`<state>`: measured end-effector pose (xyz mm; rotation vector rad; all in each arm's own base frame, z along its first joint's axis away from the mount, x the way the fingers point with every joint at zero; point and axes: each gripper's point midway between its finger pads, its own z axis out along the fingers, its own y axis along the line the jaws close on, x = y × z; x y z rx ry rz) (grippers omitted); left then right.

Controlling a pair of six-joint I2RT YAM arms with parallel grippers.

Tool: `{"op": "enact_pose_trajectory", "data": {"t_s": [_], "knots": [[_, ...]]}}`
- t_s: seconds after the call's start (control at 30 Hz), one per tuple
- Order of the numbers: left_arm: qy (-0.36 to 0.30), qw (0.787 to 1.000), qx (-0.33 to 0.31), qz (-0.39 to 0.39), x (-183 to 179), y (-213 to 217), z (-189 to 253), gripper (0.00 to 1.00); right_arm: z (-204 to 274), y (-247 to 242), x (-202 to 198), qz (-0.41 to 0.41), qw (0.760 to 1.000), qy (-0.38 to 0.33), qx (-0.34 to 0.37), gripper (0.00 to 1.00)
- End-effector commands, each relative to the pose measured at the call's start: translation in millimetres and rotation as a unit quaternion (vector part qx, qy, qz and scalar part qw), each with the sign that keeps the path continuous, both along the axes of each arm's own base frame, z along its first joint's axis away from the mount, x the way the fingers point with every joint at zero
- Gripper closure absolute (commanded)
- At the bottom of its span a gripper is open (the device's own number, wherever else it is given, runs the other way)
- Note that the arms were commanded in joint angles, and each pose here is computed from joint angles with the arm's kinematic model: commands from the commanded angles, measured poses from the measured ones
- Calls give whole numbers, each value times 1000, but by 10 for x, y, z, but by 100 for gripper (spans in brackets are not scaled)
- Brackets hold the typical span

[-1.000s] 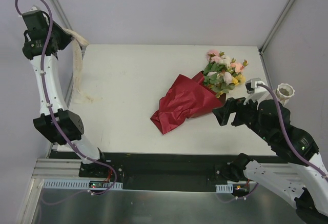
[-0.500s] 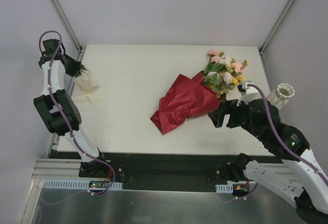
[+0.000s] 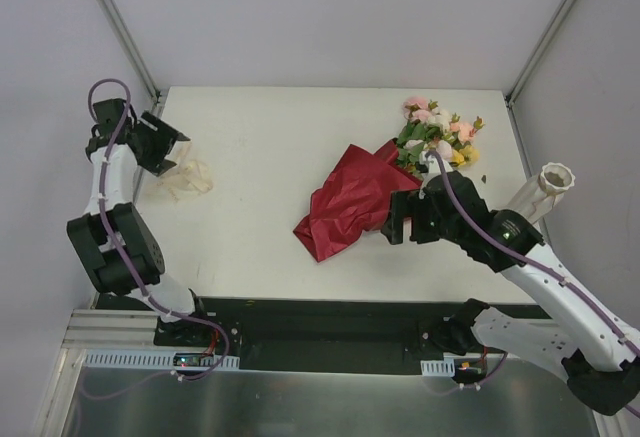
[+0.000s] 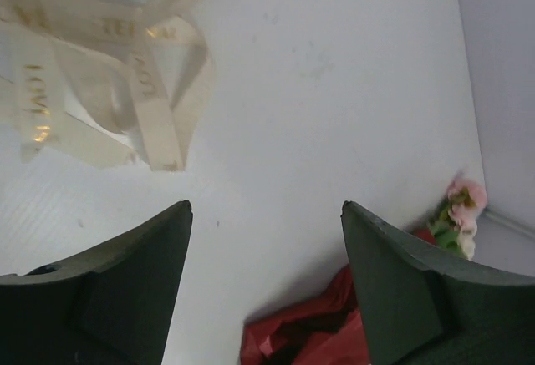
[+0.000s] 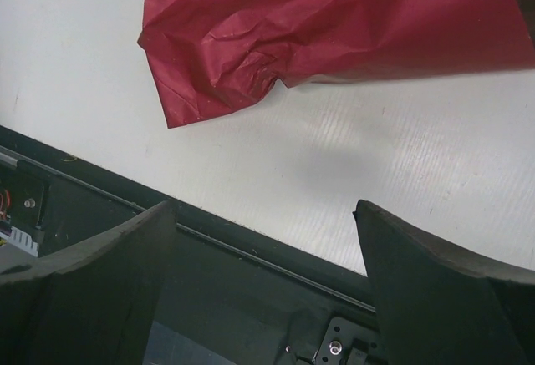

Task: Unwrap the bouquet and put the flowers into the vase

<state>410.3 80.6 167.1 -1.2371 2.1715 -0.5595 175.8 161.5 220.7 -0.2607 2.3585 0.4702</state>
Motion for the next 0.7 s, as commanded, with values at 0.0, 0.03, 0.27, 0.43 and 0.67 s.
{"op": "enact_pose_trajectory", "data": {"t_s": [0.0, 0.03, 0.27, 0.43, 0.67], "knots": [[-134, 969, -38, -201, -66, -1113, 427, 29, -29, 77, 66, -27, 999, 8, 26, 8], [-156, 952, -58, -258, -139, -1424, 442, 30, -62, 71, 80, -33, 999, 8, 25, 9], [-174, 857, -69, -480, -734, -3028, 258, 14, -216, 0, 22, -58, 998, 18, 31, 9], [-130, 850, -66, -507, -965, -3324, -89, 8, -112, -225, -73, -88, 995, -8, 41, 8], [-81, 838, -81, -534, -1285, -3584, -508, 19, 135, -516, -145, -118, 989, -65, 57, 6]]}}
